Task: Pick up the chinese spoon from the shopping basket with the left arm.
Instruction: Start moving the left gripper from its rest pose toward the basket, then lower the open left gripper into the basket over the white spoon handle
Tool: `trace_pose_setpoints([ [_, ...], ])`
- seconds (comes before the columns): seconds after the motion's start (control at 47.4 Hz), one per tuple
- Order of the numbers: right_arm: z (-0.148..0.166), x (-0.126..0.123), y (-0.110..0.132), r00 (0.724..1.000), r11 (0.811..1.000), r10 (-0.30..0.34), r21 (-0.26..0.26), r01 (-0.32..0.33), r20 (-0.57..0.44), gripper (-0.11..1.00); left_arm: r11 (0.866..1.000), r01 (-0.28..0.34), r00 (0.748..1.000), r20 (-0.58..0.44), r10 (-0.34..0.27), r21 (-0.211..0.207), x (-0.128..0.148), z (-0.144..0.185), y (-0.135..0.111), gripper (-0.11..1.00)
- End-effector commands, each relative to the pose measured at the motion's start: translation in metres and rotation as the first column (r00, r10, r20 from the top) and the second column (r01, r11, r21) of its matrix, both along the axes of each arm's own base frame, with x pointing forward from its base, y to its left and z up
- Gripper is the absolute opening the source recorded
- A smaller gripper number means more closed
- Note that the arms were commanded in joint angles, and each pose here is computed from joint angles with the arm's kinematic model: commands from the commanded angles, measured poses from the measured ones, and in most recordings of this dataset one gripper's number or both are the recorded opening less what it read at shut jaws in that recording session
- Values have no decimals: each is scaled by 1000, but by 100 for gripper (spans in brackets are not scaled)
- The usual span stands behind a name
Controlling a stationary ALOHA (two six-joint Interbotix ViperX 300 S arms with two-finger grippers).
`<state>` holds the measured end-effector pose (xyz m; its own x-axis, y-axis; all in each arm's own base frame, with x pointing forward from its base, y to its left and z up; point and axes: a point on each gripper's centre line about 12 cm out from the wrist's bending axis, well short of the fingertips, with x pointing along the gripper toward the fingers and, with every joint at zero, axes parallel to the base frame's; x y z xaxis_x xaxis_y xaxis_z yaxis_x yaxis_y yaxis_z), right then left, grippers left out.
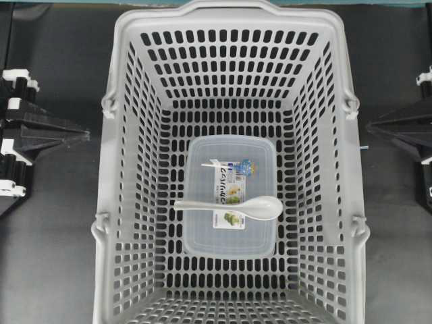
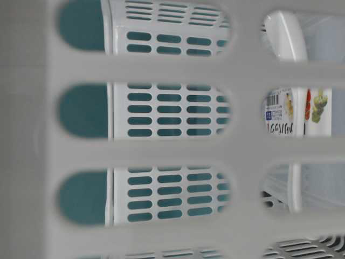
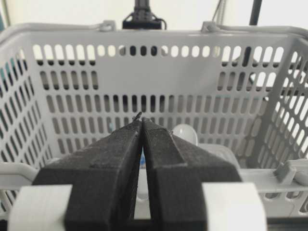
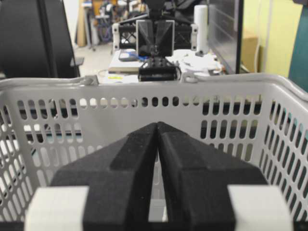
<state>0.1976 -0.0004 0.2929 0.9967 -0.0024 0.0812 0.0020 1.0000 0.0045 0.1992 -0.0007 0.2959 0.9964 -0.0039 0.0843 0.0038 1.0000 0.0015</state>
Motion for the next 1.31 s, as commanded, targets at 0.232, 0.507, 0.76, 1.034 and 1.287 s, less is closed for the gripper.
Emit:
trace_pose_setpoints([
  [0.232,0,2,2,999,999,12,34,-11,-32,-1,1000,15,996,-87,-15,-10,19,41,-3,0],
  [0.507,1,2,2,999,999,15,52,-13,-34,-1,998,59,952,-300,-56,2,64,68,-17,0],
  [0.76,2,1,2,999,999,15,52,-13,-34,11,998,55,860,-507,-52,-9,118,69,-24,0],
  [1.034,7,-3,1,1000,999,10,50,-10,-9,64,998,50,754,-654,-58,-31,168,49,-36,0],
  [1.287,11,-7,1,1000,999,9,50,-10,14,66,998,49,602,-796,-57,-34,212,3,-52,44],
])
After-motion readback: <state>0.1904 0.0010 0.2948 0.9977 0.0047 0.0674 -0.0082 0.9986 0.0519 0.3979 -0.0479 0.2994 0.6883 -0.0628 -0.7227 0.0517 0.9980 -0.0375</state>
